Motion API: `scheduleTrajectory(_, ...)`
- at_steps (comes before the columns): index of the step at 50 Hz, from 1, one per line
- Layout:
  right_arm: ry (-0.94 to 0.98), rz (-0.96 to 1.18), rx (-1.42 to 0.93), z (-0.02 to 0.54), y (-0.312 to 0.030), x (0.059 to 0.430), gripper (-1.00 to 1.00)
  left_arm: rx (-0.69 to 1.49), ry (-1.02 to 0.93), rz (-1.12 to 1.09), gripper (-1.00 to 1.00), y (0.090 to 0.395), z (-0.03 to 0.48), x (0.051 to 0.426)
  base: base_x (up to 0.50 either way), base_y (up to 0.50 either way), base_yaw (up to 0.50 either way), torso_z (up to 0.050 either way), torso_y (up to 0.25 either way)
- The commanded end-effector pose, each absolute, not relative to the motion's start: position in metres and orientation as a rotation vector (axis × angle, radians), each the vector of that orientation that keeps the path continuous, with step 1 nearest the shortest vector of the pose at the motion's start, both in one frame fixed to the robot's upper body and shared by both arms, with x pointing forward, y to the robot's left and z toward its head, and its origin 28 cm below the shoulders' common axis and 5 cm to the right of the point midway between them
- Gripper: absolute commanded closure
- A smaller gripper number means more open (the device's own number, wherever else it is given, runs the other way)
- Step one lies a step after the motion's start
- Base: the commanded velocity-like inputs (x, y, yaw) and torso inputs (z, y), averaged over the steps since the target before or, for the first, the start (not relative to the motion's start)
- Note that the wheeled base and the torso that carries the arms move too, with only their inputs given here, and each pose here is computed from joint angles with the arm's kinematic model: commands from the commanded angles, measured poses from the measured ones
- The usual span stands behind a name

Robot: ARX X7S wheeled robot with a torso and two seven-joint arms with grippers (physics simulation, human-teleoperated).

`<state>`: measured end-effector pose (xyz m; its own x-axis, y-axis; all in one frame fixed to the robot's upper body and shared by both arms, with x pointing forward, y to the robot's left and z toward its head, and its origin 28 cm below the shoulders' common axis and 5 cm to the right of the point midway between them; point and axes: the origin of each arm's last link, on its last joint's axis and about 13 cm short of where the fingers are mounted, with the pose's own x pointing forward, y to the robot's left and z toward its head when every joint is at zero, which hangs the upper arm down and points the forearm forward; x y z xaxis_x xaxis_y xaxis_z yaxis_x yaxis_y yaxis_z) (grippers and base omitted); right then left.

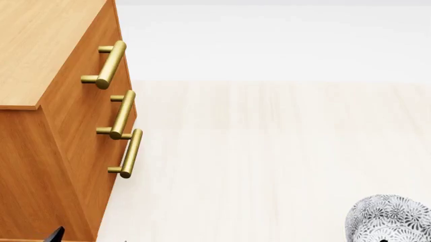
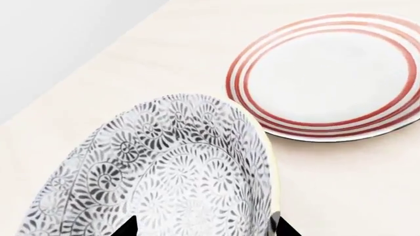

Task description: Put the bowl on top of the cabinet.

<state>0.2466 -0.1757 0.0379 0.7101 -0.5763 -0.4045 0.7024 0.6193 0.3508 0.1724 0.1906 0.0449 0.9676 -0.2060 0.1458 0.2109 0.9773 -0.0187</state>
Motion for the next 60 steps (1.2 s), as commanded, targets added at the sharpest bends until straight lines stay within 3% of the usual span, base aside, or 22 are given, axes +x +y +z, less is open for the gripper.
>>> scheduleTrajectory(1,0.329,-0.754,0.534,0.03,-0.178,0.25,-1.0,-0.034,-0.145,-0.209,-1.0,0.191,0.045,0.172,0.0,0.0,0.0,0.0,0.0)
scheduleTrajectory(25,0.331,-0.774,0.555,0.03,-0.181,0.249,-1.0,-0.034,-0.144,-0.207,-1.0,0.191,0.045,0.173,0.0,0.0,0.0,0.0,0.0)
scheduleTrajectory(26,0.327,-0.78,0.554,0.03,-0.181,0.248,1.0,-0.035,-0.144,-0.207,-1.0,0.191,0.045,0.173,0.0,0.0,0.0,0.0,0.0)
scheduleTrajectory(49,0.319,-0.772,0.554,0.031,-0.18,0.246,1.0,-0.036,-0.141,-0.207,-1.0,0.191,0.044,0.174,0.0,0.0,0.0,0.0,0.0)
scheduleTrajectory(60,0.086,-0.634,0.598,0.051,-0.174,0.212,1.0,-0.033,-0.139,-0.207,-1.0,0.19,0.044,0.174,0.0,0.0,0.0,0.0,0.0)
